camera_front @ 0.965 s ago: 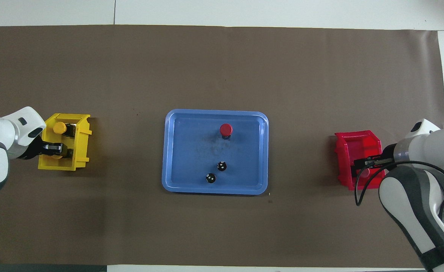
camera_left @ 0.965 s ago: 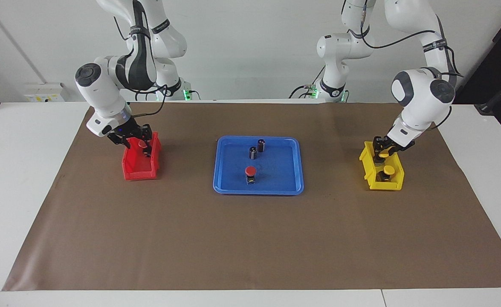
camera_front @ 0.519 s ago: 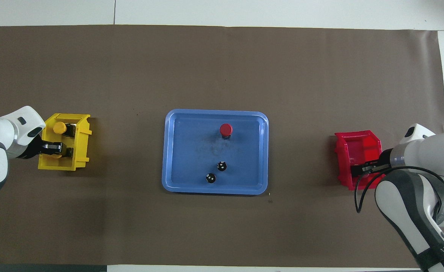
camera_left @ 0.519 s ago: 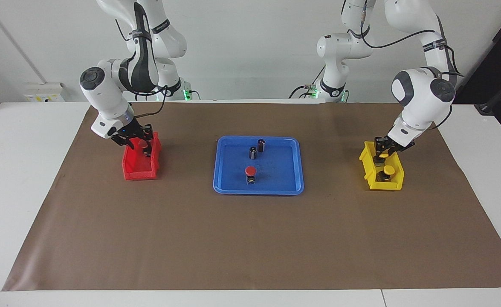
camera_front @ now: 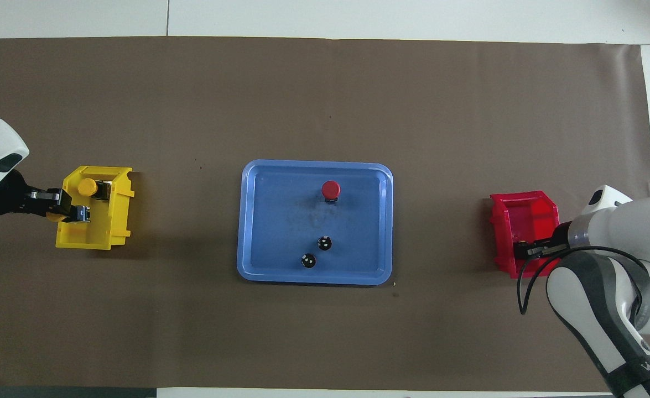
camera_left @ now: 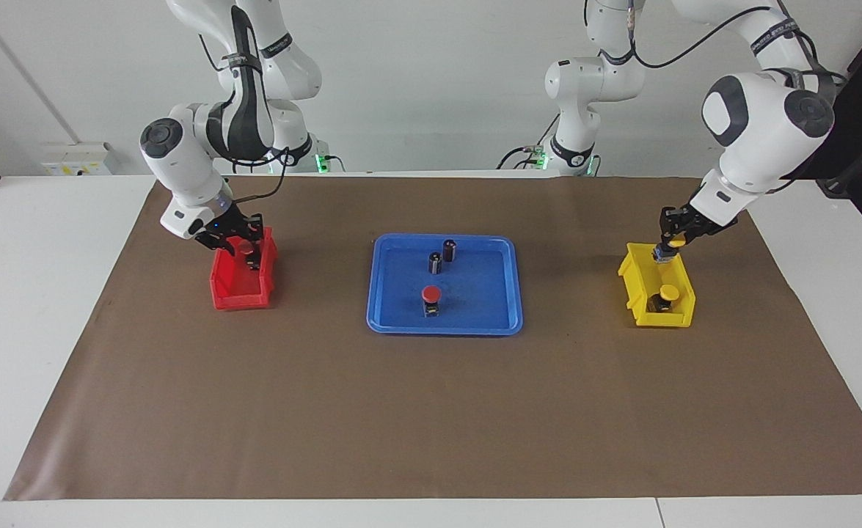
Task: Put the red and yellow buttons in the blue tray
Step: 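Carry the yellow button toward the blue tray with the left gripper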
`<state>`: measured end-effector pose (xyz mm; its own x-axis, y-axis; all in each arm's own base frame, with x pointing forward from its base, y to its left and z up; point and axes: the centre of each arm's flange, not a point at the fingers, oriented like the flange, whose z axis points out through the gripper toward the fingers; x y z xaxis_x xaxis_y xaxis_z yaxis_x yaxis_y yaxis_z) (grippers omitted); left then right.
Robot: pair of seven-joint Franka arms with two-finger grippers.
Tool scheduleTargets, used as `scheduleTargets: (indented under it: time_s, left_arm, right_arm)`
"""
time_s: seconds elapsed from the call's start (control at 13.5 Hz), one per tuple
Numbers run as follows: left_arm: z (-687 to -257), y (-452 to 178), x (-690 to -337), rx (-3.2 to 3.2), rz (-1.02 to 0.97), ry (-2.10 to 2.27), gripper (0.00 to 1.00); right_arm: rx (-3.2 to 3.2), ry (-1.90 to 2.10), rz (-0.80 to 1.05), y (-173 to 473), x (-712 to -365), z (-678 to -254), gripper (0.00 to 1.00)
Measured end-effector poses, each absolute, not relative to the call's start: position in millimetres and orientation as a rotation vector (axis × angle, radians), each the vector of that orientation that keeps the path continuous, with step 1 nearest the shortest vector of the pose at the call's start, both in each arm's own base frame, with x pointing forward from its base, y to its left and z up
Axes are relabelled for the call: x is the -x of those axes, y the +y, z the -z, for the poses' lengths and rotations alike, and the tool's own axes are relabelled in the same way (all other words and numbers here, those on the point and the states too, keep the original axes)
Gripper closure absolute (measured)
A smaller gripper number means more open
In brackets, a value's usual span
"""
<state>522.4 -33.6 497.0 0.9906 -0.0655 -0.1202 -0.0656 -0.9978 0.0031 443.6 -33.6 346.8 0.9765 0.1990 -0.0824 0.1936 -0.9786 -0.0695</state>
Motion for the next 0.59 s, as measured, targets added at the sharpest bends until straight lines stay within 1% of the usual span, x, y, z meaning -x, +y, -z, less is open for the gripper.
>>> scheduleTargets:
  time_s: [0.07,0.15,0.22,0.45,0.59]
  left_arm:
    - [-500,-66,-521,3.126,-0.177,0.057,0.59]
    - [-501,-98,-516,3.118,-0.175,0.028,0.59]
    - [-500,-129,-510,3.110,-0.174,0.000,0.59]
    - [-494,-208,-488,3.093,-0.156,-0.125,0.59]
    - [-483,-249,-482,3.111,-0.124,-0.217,0.59]
  right_arm:
    - [3.062,-0.305,-0.136,-34,-444,-347,0.50]
    - [3.063,-0.305,-0.135,-34,-444,-347,0.50]
    - [3.063,-0.305,-0.134,-34,-444,-347,0.58]
    - [3.063,-0.307,-0.131,-33,-444,-348,0.59]
    - [3.064,-0.310,-0.125,-33,-450,-357,0.59]
